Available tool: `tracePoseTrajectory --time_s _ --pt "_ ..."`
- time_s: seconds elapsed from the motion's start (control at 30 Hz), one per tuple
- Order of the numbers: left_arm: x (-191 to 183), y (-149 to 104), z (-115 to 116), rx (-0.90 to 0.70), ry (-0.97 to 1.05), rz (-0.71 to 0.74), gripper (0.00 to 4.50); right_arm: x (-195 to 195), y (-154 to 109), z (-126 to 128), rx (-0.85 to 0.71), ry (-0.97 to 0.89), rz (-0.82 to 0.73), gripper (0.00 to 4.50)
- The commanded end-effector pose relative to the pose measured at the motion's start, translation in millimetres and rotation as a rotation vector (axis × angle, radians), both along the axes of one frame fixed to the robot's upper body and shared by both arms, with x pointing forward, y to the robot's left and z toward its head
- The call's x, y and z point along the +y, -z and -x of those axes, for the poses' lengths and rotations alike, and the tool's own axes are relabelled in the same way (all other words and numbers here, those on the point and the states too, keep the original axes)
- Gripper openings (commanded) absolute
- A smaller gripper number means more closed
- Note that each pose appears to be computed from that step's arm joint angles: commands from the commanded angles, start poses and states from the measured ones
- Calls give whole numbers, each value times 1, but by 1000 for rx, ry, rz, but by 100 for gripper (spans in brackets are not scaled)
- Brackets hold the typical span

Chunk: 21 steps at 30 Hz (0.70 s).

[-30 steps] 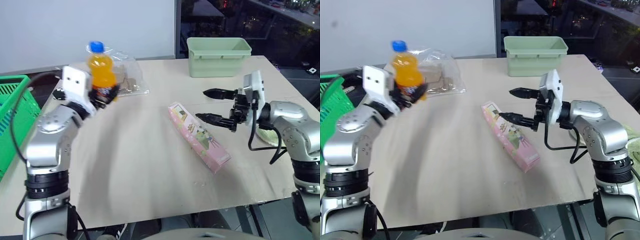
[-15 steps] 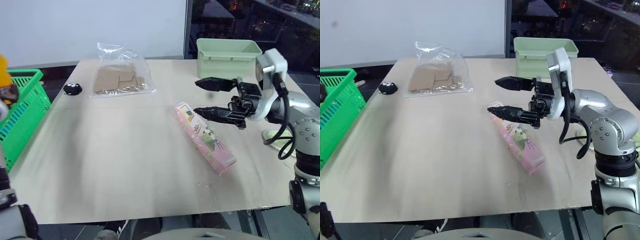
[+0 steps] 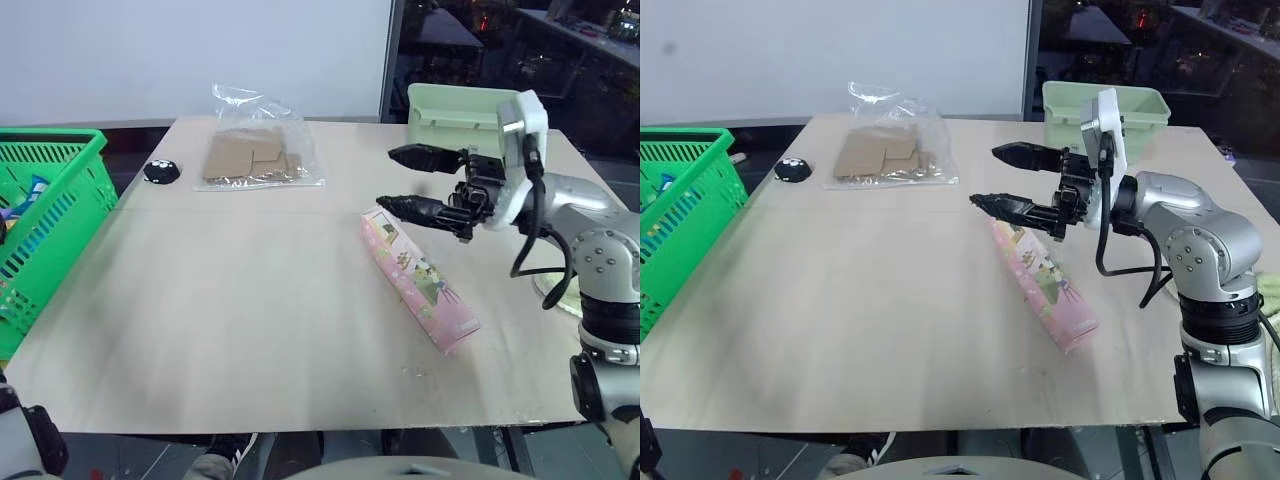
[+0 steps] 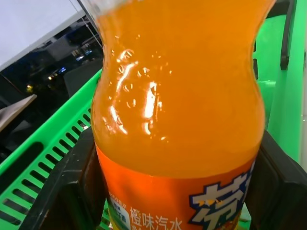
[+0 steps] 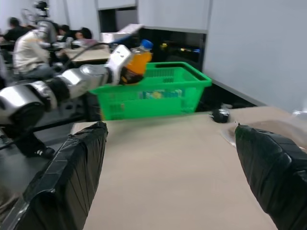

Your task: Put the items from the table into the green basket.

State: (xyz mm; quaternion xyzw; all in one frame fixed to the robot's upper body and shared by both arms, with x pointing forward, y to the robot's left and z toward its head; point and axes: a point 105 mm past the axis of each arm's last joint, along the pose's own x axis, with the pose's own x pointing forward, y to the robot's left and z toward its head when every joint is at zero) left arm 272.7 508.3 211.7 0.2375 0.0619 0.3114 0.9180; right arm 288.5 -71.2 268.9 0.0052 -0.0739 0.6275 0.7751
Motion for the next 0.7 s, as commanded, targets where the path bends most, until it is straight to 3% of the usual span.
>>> tracePoseTrajectory --time_s 0.03,0.1,0.17,0.5,0.6,0.7 --pt "2 -26 3 -56 5 -76 298 0 -13 1 -56 6 -17 450" --pt "4 -24 5 -53 -6 -78 400 1 -12 2 -53 -3 -16 450" --pt "7 -23 7 -46 -35 -97 445 0 -10 3 -50 -5 -11 450" --pt "-1 -28 -1 -44 3 -131 445 -5 -7 1 -44 11 -2 450" --pt "-24 -43 -17 -125 124 -125 445 -10 -6 0 -42 28 5 450" --pt "-57 -52 -37 -210 298 -21 445 -20 -5 -2 -39 58 17 450"
